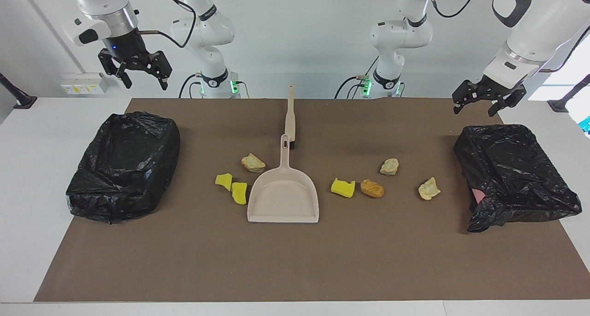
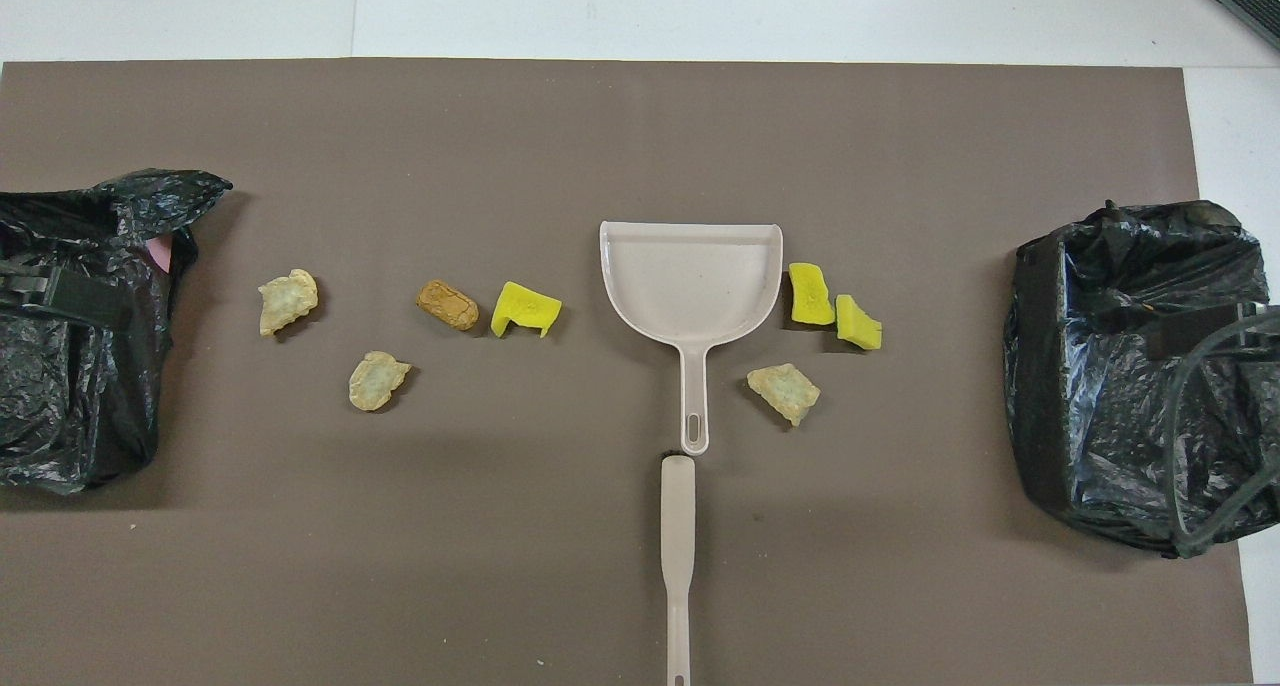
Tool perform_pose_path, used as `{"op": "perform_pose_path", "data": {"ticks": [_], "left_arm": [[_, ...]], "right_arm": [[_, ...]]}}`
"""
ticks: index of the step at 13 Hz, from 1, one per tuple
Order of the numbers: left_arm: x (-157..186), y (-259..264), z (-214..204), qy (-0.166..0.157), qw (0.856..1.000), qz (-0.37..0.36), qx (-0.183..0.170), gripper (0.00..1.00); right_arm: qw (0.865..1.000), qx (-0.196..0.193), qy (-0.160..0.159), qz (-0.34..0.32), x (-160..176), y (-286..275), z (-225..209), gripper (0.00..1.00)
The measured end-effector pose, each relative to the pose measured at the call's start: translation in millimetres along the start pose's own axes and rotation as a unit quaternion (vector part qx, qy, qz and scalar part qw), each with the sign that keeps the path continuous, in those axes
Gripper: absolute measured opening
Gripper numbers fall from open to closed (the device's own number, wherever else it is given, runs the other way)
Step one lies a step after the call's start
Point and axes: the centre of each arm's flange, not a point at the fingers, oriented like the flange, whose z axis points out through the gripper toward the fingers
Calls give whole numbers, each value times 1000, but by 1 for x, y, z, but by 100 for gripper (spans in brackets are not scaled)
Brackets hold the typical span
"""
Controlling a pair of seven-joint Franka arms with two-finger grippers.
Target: Sweep and dump trash in bin
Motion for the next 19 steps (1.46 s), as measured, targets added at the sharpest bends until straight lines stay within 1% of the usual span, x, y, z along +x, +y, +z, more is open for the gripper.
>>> {"op": "perform_pose_path", "data": {"ticks": [4, 7, 10, 12, 14, 19], "left_arm": [[-1, 9, 2, -4, 1000, 8, 0, 100], [-6, 12, 8, -11, 1000, 11, -7, 100], [-7, 29, 29, -13, 999, 25, -24, 100], [-2, 56, 55, -9, 998, 47, -31, 100], [-1, 89, 82, -8, 997, 74, -29, 100], [-23, 179, 136, -15, 989, 147, -23, 100]], "right_arm": [[1000, 0, -1, 0, 0, 0, 0, 100], [1000, 0, -1, 0, -1, 0, 0, 100], [1000, 0, -9, 0, -4, 0, 1, 100], [1000, 0, -10, 0, -5, 0, 2, 100], [1000, 0, -11, 0, -5, 0, 3, 100], [1000, 0, -12, 0, -6, 0, 3, 100]]}}
